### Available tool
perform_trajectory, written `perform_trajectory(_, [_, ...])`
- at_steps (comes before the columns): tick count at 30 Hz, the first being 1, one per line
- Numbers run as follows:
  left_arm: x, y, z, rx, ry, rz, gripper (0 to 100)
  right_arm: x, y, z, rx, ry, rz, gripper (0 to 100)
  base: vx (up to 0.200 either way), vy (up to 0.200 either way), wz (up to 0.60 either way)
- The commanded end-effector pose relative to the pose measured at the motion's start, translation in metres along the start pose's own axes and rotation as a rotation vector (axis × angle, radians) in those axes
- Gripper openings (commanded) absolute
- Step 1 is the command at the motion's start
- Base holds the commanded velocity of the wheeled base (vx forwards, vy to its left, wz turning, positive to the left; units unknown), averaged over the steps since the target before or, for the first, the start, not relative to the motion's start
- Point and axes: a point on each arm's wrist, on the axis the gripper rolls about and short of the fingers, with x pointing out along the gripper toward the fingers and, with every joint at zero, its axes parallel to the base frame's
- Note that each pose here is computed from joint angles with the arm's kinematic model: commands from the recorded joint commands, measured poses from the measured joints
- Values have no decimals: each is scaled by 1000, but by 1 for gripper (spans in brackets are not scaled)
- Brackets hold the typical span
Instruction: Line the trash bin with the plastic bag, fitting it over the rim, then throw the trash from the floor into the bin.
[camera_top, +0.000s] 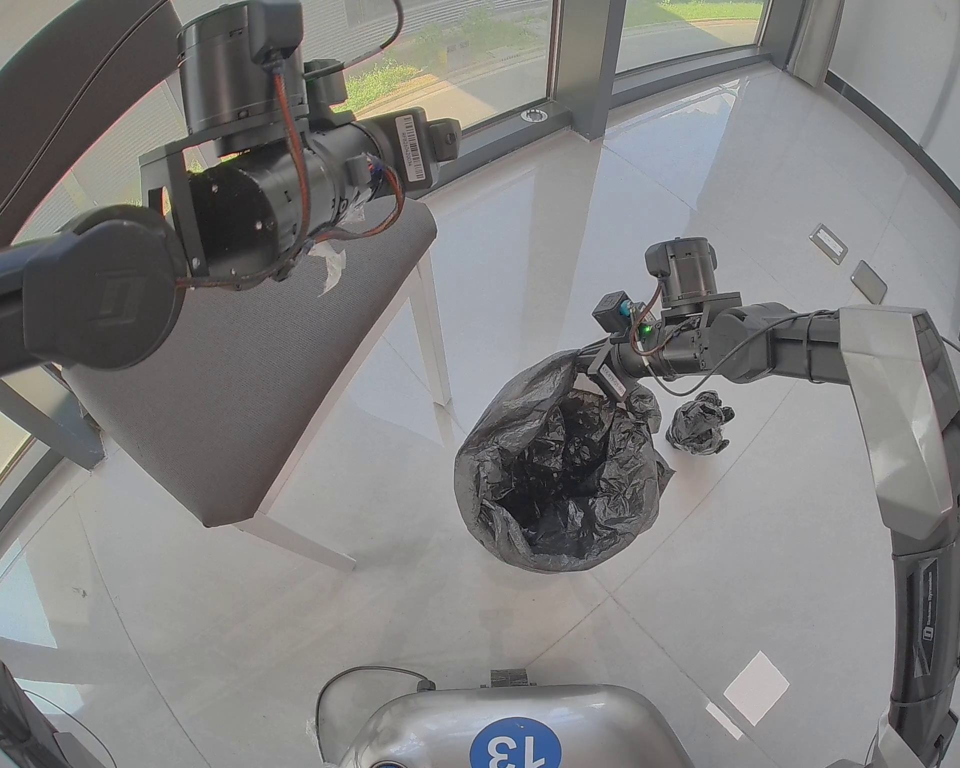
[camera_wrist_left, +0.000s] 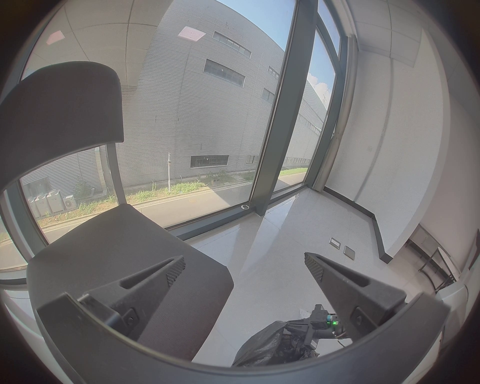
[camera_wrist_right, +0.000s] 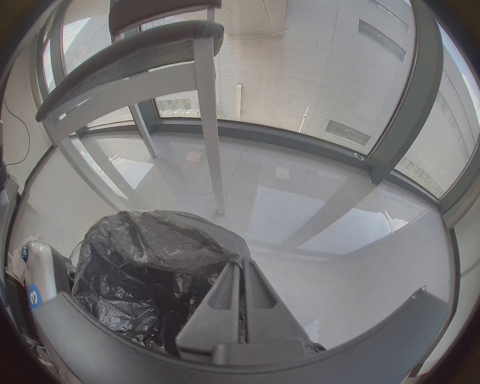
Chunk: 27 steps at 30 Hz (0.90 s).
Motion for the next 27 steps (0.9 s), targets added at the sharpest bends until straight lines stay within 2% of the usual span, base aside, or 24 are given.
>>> perform_trajectory(1, [-10, 2, 3, -4, 0, -3, 100, 22, 8, -18, 20, 40, 29, 0, 0, 0, 0])
perform_trajectory(6, [-15, 4, 4, -6, -4, -2, 100, 24, 11, -20, 25, 54, 44, 0, 0, 0, 0])
perform_trajectory(7, [-15, 4, 4, -7, -10, -2, 100, 24, 11, -19, 24, 54, 43, 100, 0, 0, 0])
perform_trajectory(12, [-19, 6, 2, -6, -7, -3, 100, 20, 11, -16, 33, 55, 47, 100, 0, 0, 0])
perform_trajectory(18, [-24, 4, 5, -10, -11, -14, 100, 1, 6, 0, 53, 45, 44, 100, 0, 0, 0])
perform_trajectory(26, [-33, 8, 4, -6, -5, -14, 100, -44, -5, 31, 48, 13, 18, 100, 0, 0, 0])
perform_trajectory(27, [-36, 10, -2, 5, 14, -9, 100, -63, -10, 42, 54, 8, -13, 100, 0, 0, 0])
